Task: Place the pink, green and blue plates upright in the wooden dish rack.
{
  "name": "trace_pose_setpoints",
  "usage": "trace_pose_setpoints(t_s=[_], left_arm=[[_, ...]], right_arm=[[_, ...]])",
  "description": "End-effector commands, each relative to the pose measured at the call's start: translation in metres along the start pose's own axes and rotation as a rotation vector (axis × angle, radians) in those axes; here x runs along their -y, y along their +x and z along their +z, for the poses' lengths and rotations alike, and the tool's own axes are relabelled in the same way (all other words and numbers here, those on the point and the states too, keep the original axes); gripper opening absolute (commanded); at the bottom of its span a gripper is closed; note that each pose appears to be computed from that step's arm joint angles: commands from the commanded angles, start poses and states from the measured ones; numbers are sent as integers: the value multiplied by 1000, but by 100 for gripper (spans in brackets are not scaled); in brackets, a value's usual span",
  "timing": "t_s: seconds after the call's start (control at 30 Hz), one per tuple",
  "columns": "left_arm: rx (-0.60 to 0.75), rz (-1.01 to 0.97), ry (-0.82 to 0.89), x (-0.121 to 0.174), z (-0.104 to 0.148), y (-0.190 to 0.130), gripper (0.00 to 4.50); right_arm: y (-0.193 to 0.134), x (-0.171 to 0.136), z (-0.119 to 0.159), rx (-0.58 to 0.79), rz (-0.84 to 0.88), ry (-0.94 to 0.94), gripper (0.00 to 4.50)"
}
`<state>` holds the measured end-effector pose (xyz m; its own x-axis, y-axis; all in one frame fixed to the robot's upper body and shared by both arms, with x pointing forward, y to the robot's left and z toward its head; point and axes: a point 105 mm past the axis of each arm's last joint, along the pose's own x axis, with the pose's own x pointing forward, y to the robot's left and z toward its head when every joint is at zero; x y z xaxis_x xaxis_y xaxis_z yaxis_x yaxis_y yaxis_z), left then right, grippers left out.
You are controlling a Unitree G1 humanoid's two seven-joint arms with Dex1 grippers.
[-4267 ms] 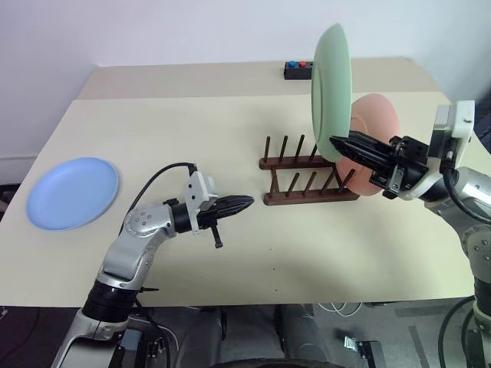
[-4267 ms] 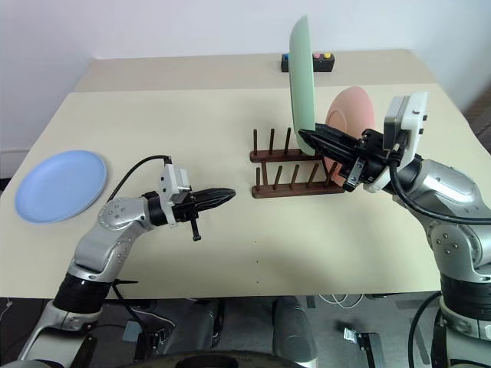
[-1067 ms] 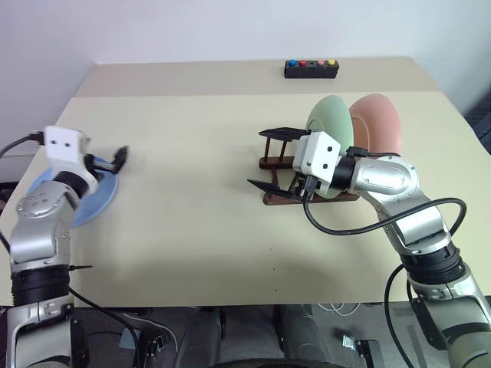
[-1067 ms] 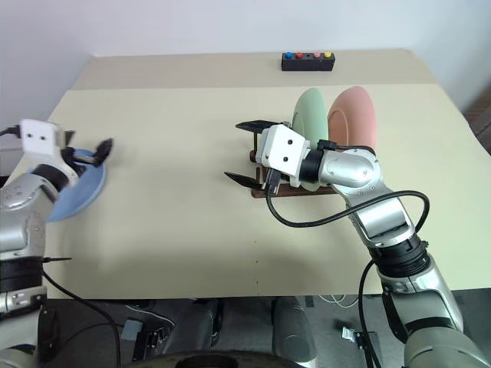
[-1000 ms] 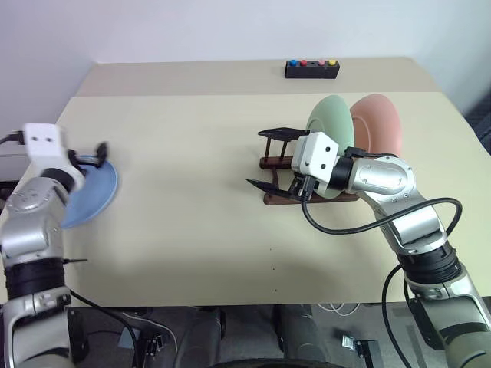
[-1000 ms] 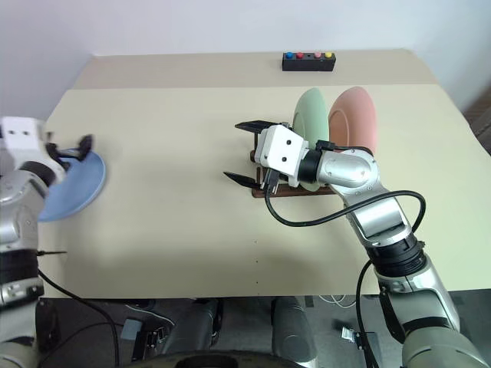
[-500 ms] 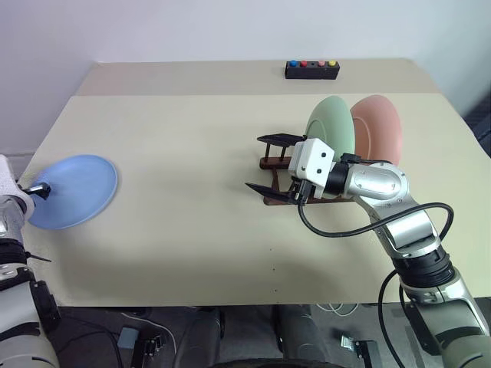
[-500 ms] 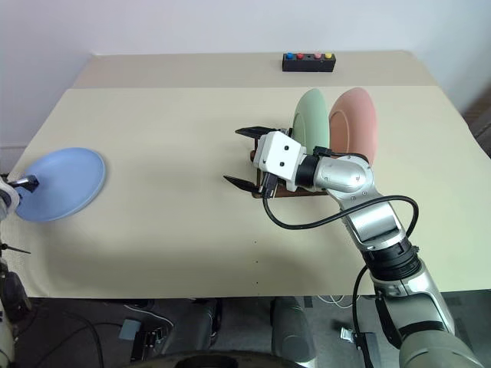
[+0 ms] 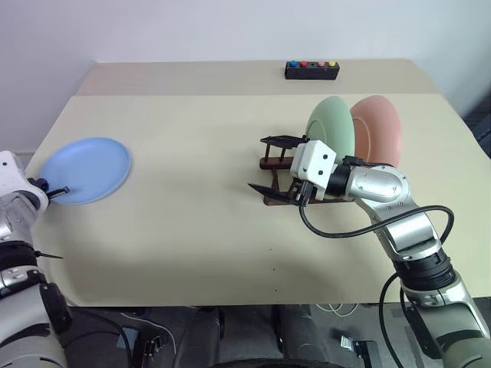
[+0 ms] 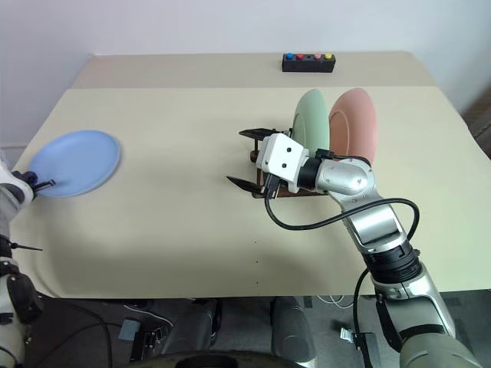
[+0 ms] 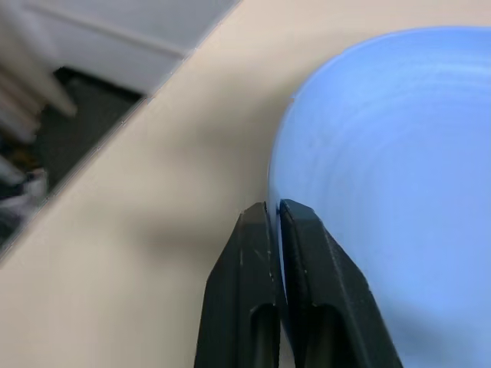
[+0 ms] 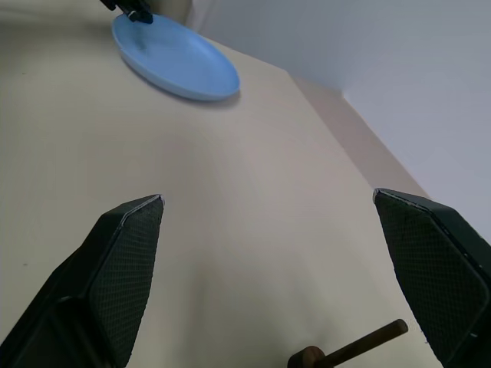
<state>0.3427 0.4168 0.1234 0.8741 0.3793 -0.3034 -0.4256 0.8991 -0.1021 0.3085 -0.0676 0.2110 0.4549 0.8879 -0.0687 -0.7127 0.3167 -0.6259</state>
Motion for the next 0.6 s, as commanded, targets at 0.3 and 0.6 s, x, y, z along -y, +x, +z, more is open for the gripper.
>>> trace_pose_setpoints(t_s=[0.3,0.6], left_arm=[[521,-401,-57,145,92,-62,5],[775,-616,-43,243,135,-128,5]], right_arm=[[0,14,8,-10,-43,-148,450],[11,34,15,-37,-176,-382,450]])
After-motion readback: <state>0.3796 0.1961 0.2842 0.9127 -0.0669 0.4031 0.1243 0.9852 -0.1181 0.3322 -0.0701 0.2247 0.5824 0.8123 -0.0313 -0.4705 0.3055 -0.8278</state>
